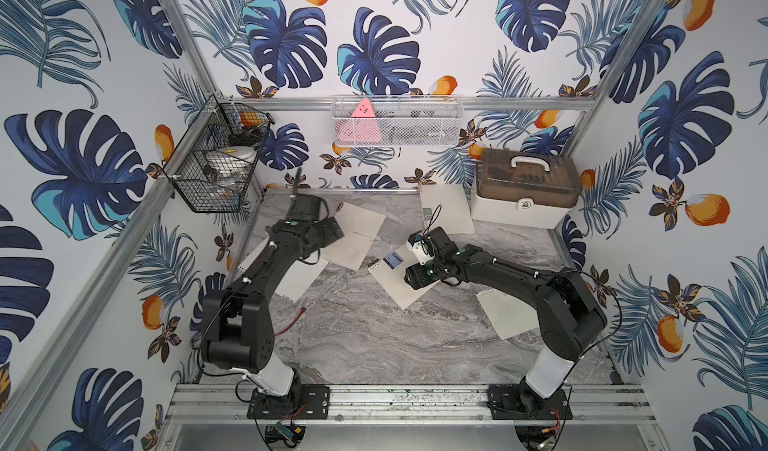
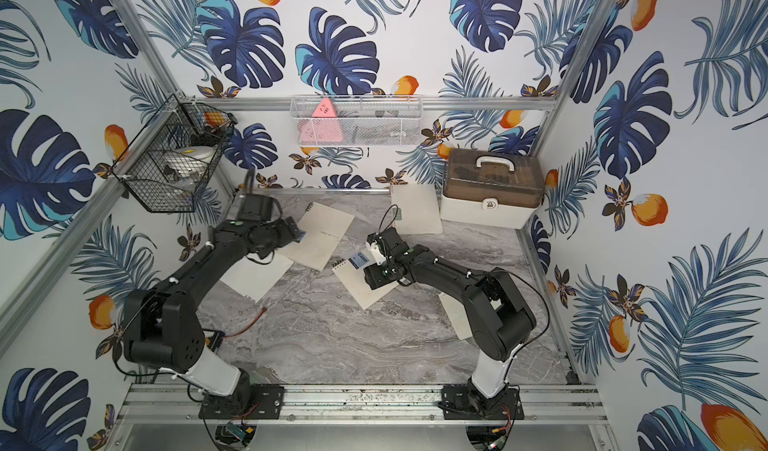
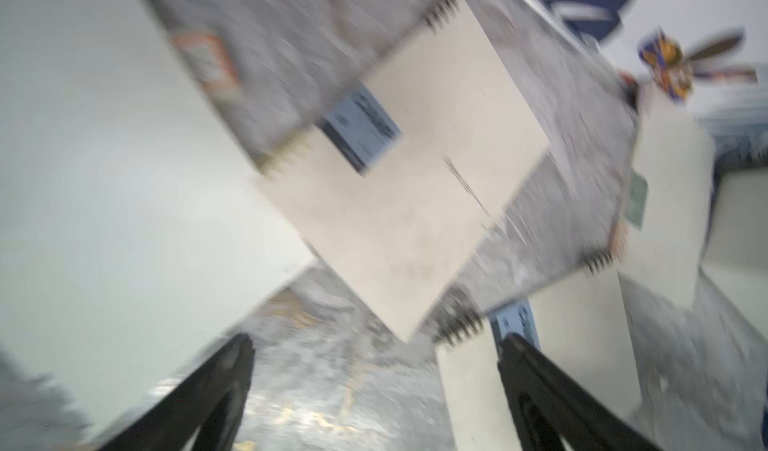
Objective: Tear off pages from different notebooks
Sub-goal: Move the notebook to the center of the board.
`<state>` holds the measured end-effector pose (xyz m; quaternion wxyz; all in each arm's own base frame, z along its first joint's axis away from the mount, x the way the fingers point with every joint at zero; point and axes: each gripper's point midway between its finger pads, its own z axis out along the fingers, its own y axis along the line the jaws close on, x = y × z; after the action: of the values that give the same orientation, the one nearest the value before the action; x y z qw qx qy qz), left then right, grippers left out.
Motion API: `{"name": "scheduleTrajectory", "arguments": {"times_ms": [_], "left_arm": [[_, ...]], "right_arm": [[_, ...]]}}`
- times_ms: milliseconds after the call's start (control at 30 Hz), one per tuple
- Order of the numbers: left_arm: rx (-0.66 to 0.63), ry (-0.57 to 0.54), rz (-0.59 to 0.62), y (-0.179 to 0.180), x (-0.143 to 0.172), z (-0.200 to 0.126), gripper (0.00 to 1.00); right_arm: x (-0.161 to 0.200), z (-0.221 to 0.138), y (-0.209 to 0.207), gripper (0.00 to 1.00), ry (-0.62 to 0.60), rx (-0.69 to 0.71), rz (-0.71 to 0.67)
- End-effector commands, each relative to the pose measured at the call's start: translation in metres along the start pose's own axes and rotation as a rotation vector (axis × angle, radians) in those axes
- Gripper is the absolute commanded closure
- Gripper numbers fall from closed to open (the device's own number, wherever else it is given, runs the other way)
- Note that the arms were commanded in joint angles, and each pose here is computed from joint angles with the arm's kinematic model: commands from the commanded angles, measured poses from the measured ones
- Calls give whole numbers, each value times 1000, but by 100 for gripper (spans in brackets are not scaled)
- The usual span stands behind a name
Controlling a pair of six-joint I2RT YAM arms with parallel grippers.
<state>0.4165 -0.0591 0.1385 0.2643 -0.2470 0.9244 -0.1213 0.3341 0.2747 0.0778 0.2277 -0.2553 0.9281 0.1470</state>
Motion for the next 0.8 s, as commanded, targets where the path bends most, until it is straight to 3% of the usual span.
{"name": "scheduleTrajectory", "arguments": {"times_ms": [0,500,767], "left_arm": [[17,17,-2,-17,20,27,3],[-160,125,43,-4,78,102,2],[-232,103,18,-2,67,127,13]], "right_arm": [[-1,-5,-6,25,-18,25,17],[-1,-8,-17,23,-24,37,42],[8,-9,-23,25,-16,49,58]]}}
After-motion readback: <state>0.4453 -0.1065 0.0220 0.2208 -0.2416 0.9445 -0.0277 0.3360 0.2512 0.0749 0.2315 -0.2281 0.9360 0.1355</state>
